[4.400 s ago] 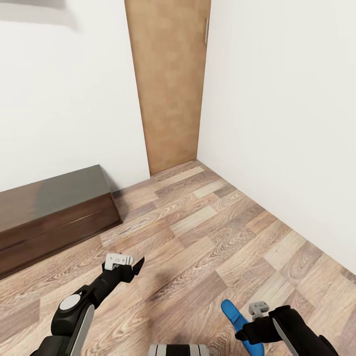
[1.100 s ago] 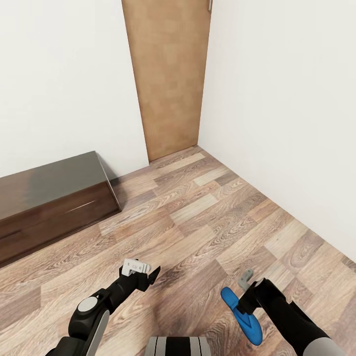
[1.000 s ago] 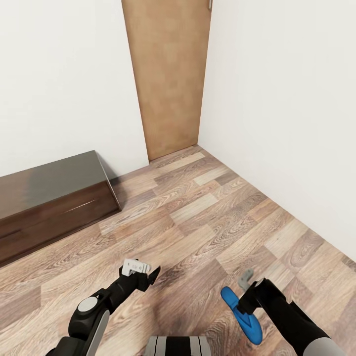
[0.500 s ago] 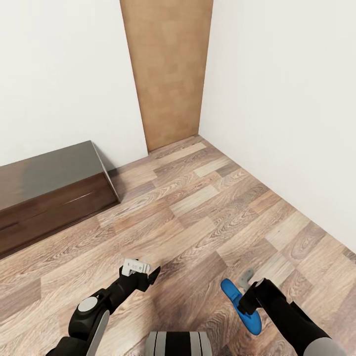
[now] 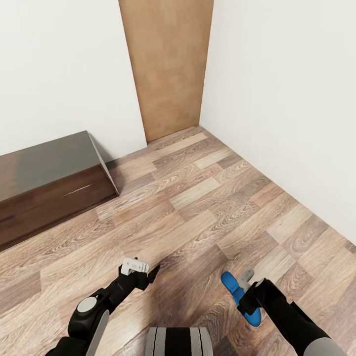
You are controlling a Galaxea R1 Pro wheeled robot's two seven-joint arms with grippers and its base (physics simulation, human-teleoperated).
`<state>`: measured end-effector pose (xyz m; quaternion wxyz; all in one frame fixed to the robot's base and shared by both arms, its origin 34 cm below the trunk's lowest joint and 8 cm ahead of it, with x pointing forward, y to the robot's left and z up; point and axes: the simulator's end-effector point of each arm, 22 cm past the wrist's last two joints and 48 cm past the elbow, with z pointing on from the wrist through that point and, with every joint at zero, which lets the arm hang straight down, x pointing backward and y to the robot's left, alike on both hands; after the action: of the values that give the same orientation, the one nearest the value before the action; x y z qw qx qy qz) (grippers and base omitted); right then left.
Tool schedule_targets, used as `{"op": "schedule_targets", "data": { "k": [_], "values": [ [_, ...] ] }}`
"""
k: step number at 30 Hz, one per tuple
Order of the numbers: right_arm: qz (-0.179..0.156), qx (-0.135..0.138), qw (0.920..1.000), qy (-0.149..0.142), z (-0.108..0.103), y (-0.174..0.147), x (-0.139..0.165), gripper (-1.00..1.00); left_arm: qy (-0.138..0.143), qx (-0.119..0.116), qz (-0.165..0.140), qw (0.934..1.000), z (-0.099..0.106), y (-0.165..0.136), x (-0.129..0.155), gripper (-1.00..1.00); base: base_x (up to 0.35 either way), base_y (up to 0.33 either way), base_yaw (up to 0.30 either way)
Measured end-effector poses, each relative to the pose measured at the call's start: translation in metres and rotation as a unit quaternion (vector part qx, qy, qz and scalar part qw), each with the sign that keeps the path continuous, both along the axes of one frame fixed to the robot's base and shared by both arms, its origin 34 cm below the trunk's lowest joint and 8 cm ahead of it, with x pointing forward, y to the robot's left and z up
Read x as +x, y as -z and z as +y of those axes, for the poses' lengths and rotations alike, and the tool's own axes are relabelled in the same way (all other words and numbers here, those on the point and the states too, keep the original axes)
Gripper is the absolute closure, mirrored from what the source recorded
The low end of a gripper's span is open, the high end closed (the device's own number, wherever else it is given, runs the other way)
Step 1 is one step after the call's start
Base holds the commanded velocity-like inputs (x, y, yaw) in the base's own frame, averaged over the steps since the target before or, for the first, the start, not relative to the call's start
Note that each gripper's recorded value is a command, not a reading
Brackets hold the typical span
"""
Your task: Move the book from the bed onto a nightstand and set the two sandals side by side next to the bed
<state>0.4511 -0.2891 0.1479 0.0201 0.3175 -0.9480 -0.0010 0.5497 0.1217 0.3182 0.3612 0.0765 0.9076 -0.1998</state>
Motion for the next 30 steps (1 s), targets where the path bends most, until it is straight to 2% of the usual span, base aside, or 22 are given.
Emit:
{"op": "schedule_targets", "data": {
  "k": [4, 6, 8, 10, 11, 15, 19, 30],
  "values": [
    [0.0, 0.0, 1.0, 0.0, 0.0, 0.0, 0.0, -1.0, -0.011, -0.001, -0.064, 0.9979, 0.004, -0.024, 0.022, -1.0, 0.0, 0.0, 0.0],
    [0.0, 0.0, 1.0, 0.0, 0.0, 0.0, 0.0, -1.0, -0.025, 0.004, -0.102, 0.9944, 0.01, -0.042, 0.036, -1.0, 0.0, 0.0, 0.0],
    [0.0, 0.0, 1.0, 0.0, 0.0, 0.0, 0.0, -1.0, -0.04, 0.012, -0.123, 0.9915, 0.018, -0.053, 0.045, -1.0, 0.0, 0.0, 0.0],
    [0.0, 0.001, 1.0, 0.0, 0.001, 0.0, 0.0, -1.0, -0.065, 0.026, -0.152, 0.9858, 0.03, -0.066, 0.056, -1.0, 0.0, 0.0, 0.0],
    [0.0, 0.001, 1.0, 0.0, 0.001, 0.0, 0.0, -1.0, -0.069, 0.027, -0.16, 0.9844, 0.032, -0.069, 0.058, -1.0, 0.0, 0.0, 0.0],
    [0.0, 0.001, 1.0, 0.0, 0.001, 0.0, 0.0, -1.0, -0.099, 0.035, -0.214, 0.9712, 0.045, -0.091, 0.072, -1.0, 0.0, 0.0, 0.0],
    [0.006, 0.0, 1.0, 0.001, 0.0, 0.005, -0.004, -1.0, -0.106, 0.038, -0.218, 0.9693, 0.048, -0.089, 0.073, -1.0, 0.0, 0.0, 0.0],
    [0.028, -0.002, 0.9996, 0.002, -0.003, 0.022, -0.02, -1.0, -0.113, 0.046, -0.199, 0.9725, 0.052, -0.064, 0.069, -1.0, 0.0, 0.0, 0.0]
  ]
}}
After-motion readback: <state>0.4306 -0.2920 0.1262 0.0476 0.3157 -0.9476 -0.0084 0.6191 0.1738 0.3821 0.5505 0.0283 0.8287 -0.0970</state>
